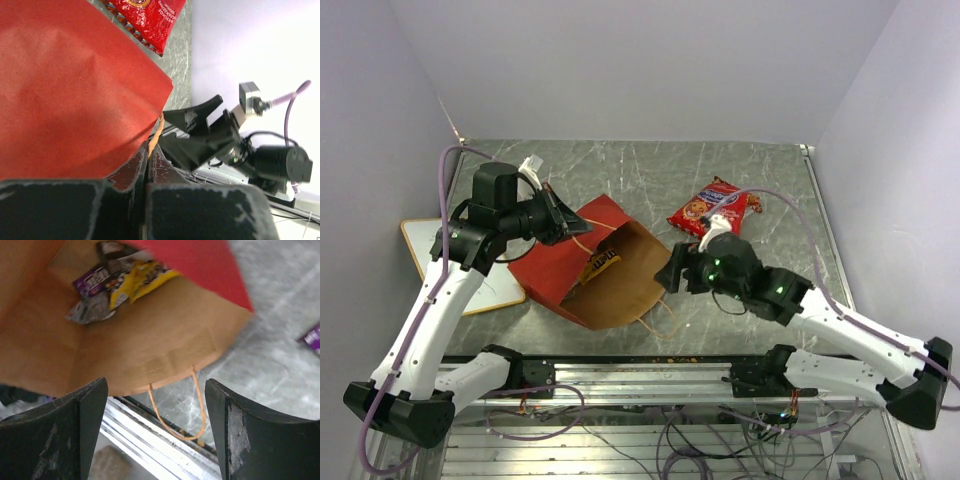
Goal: Take the snacks out of the paper bag
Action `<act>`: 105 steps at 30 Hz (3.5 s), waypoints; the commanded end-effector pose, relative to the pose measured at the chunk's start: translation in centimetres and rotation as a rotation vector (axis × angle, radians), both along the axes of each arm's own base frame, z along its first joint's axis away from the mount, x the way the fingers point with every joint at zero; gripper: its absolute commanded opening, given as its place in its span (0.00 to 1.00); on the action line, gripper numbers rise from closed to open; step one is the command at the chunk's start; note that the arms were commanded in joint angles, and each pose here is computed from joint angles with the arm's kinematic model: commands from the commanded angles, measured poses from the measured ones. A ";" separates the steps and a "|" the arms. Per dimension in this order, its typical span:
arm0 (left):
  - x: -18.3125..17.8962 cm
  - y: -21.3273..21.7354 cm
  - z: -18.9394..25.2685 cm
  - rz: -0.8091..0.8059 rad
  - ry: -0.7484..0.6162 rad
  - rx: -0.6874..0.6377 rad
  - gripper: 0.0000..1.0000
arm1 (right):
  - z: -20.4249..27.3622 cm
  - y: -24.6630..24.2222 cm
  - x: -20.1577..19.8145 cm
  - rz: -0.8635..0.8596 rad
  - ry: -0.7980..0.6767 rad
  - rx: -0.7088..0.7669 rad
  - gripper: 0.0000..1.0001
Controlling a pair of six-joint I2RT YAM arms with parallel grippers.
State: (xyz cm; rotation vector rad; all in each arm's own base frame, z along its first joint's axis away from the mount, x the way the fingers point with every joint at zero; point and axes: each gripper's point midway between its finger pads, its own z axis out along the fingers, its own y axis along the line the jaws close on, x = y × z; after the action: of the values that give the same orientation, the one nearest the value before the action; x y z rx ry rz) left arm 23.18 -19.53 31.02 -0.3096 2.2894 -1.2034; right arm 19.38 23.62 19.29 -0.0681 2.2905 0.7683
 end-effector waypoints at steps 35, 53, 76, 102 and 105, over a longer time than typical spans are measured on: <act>-1.0 1.4 3.3 0.035 -0.131 0.030 0.07 | -4.4 16.1 10.6 0.074 -1.040 -0.406 0.92; -0.5 0.6 4.1 0.005 -0.173 -0.018 0.07 | -9.0 18.1 14.9 0.075 -0.910 -0.387 0.75; -1.0 1.7 3.4 0.038 -0.136 0.048 0.07 | -12.6 18.6 18.6 0.010 -0.817 -0.530 0.28; 0.2 1.7 3.7 0.053 -0.164 0.069 0.07 | -3.0 20.3 5.5 0.445 -0.905 -0.119 0.00; 0.4 1.7 3.7 0.048 -0.170 0.074 0.07 | -2.3 19.9 3.9 0.494 -0.877 -0.088 0.00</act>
State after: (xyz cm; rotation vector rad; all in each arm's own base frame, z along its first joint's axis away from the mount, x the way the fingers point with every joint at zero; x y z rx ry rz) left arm 23.21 -17.87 33.05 -0.2755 2.2173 -1.0803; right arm 25.54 43.63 15.25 -0.8432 1.4607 0.5738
